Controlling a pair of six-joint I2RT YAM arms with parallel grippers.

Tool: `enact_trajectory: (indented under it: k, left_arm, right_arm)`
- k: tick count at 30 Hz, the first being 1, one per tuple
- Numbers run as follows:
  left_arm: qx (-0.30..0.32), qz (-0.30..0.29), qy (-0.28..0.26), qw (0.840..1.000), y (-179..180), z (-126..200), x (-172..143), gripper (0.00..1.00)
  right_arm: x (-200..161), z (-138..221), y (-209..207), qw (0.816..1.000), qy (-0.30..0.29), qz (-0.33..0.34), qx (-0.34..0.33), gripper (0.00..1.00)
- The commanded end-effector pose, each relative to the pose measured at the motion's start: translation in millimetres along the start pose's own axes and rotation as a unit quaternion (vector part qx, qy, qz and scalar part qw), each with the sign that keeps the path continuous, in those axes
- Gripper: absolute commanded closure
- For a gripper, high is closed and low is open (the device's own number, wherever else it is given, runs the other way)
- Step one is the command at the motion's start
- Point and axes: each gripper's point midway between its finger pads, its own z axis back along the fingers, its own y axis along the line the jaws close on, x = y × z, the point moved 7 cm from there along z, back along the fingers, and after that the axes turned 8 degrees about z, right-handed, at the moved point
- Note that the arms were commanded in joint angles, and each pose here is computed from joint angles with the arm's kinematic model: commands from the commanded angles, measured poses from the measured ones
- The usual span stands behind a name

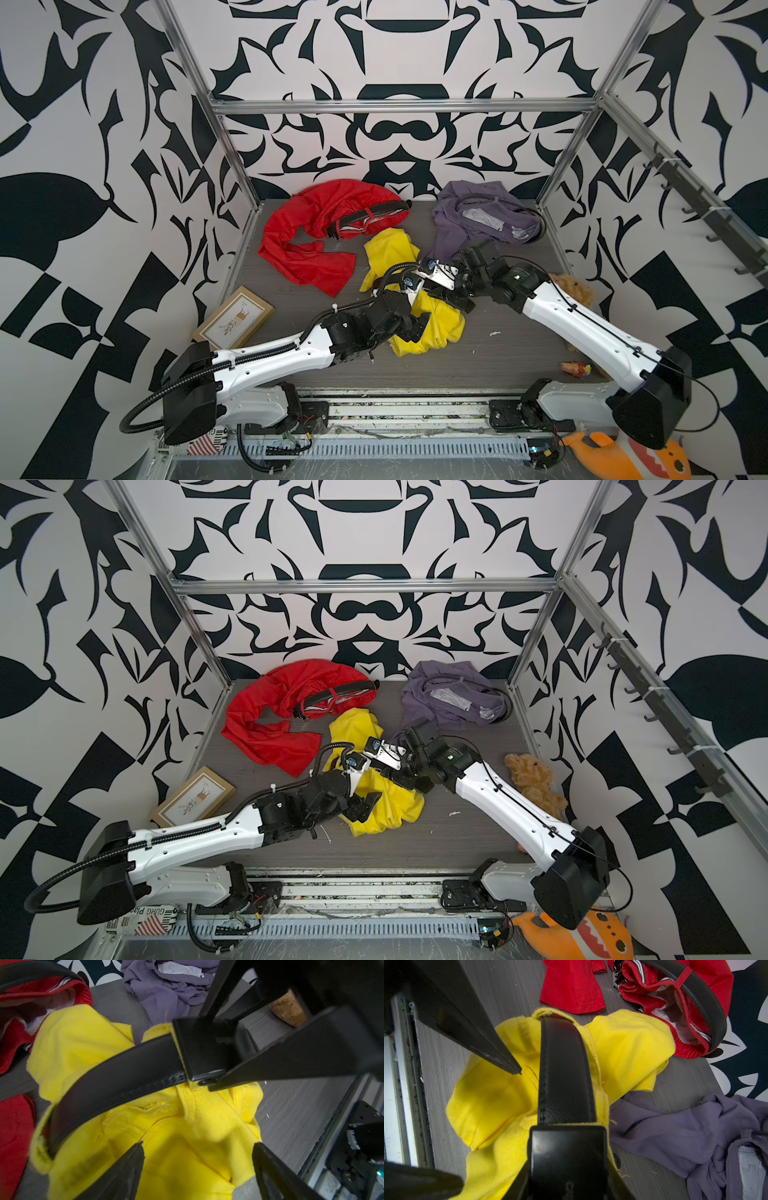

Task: Remove the belt from the trousers

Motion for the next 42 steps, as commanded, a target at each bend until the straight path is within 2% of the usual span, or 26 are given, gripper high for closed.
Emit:
enact_trajectory:
  k: [1, 3, 6, 8, 12, 13, 14, 23, 27, 29, 30, 32, 33, 34, 35, 36, 39, 42]
  left_arm:
    - [0.000, 0.065, -0.066, 0.996, 1, -6, 17, 0.14]
    - [0.007, 0.070, -0.058, 0.996, 3, -21, 14, 0.14]
    - [0.001, 0.084, -0.068, 0.994, 7, -31, 19, 0.22]
    - [-0.008, 0.095, -0.071, 0.993, 11, -38, 22, 0.33]
    - [0.004, 0.126, -0.071, 0.989, 30, -45, 19, 0.82]
    - [0.008, 0.133, -0.074, 0.988, 36, -43, 17, 0.93]
    - [0.012, 0.138, -0.077, 0.987, 41, -42, 16, 1.00]
    - [0.083, 0.172, -0.081, 0.978, 97, 1, 1, 1.00]
    - [0.131, 0.212, -0.050, 0.967, 127, 6, -13, 1.00]
    - [0.125, 0.203, -0.042, 0.970, 127, 1, -12, 1.00]
    - [0.111, 0.193, -0.035, 0.974, 122, -1, -9, 0.99]
    - [0.091, 0.173, -0.024, 0.980, 114, -4, 1, 0.72]
    - [0.084, 0.158, -0.020, 0.984, 109, -4, 7, 0.52]
    - [0.086, 0.140, -0.019, 0.986, 103, -1, 12, 0.39]
    - [0.089, 0.122, -0.023, 0.988, 99, 3, 16, 0.31]
    - [0.092, 0.098, -0.034, 0.990, 93, 10, 22, 0.25]
    - [0.091, 0.028, -0.084, 0.992, 76, 36, 38, 0.16]
    - [0.048, -0.055, -0.110, 0.991, 58, 46, 50, 0.08]
  right_arm:
    - [22, 26, -8, 0.998, -0.054, -0.001, -0.034, 0.82]
    - [21, 28, -7, 0.998, -0.055, -0.004, -0.036, 0.82]
    - [21, 30, -5, 0.998, -0.058, -0.005, -0.035, 0.83]
    - [20, 30, -4, 0.998, -0.058, -0.006, -0.033, 0.82]
    - [17, 30, -4, 0.998, -0.051, -0.008, -0.035, 0.82]
    - [16, 30, -3, 0.998, -0.049, -0.008, -0.035, 0.83]
    - [14, 31, -3, 0.998, -0.045, -0.008, -0.035, 0.83]
    - [-13, 34, -13, 0.998, 0.017, -0.027, -0.058, 0.84]
    - [-10, 35, -11, 0.998, -0.005, -0.030, -0.048, 0.84]
    - [-8, 32, -11, 0.999, -0.009, -0.034, -0.037, 0.84]
    - [-7, 30, -11, 0.999, -0.012, -0.034, -0.031, 0.84]
    - [-3, 29, -13, 0.999, -0.017, -0.036, -0.022, 0.84]
    - [0, 29, -13, 0.999, -0.021, -0.036, -0.016, 0.84]
    - [3, 30, -14, 0.999, -0.027, -0.034, -0.013, 0.84]
    - [5, 30, -15, 0.999, -0.030, -0.032, -0.009, 0.84]
    - [8, 31, -15, 0.999, -0.033, -0.030, -0.003, 0.84]
    - [16, 35, -17, 0.999, -0.042, -0.024, 0.012, 0.84]
    - [24, 38, -17, 0.998, -0.054, -0.017, 0.026, 0.84]
